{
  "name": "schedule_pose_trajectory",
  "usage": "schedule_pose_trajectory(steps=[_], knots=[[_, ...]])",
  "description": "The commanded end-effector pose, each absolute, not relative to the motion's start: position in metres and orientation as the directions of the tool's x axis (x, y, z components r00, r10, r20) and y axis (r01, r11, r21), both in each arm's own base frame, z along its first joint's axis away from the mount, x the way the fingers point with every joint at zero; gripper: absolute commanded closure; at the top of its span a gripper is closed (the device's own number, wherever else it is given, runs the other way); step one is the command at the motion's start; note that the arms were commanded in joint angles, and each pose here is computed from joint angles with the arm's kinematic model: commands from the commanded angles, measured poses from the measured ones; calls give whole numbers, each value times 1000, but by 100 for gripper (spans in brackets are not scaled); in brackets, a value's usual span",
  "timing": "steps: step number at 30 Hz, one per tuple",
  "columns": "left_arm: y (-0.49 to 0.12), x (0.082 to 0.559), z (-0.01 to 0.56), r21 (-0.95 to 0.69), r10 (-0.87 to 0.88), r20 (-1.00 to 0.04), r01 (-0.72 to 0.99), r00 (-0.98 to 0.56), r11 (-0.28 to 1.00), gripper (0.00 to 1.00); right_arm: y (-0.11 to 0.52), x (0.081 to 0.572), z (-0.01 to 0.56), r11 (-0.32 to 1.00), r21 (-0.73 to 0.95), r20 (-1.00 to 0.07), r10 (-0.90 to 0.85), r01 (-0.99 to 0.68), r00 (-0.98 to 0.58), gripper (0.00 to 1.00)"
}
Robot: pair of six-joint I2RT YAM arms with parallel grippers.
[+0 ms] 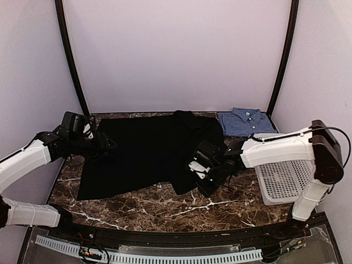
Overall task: Fold and stack the mixed laundry pile
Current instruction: Flatten out the crumpled T-shirt at the center of the board.
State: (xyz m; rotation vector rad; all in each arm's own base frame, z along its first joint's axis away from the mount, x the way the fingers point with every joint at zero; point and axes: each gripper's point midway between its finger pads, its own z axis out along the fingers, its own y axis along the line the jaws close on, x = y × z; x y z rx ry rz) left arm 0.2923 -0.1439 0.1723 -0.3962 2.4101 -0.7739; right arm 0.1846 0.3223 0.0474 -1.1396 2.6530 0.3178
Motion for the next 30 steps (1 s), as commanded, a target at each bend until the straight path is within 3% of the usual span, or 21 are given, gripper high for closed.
schedule_pose_trajectory(steps=[1,5,9,12,19,30], knots=[[-118,255,150,-542,-481,-348,-246,-805,804,41,291,177,94,772,113,-359,-555,-625,-750,100],[-112,238,151,-564,-505,-345,-255,-791,786,41,289,154,104,735,232,-375,-537,-637,-756,100],[-109,235,150,-572,-518,-357,-256,-777,779,41,310,163,112,696,250,-434,-541,-674,-720,64],[-111,237,153,-573,-517,-353,-257,-780,779,38,337,177,108,681,228,-418,-577,-696,-702,58],[-107,241,147,-534,-524,-334,-301,-783,790,29,392,194,90,634,180,-399,-652,-752,-645,55],[-103,243,150,-520,-528,-353,-307,-773,797,27,417,189,34,592,173,-279,-737,-787,-615,52]])
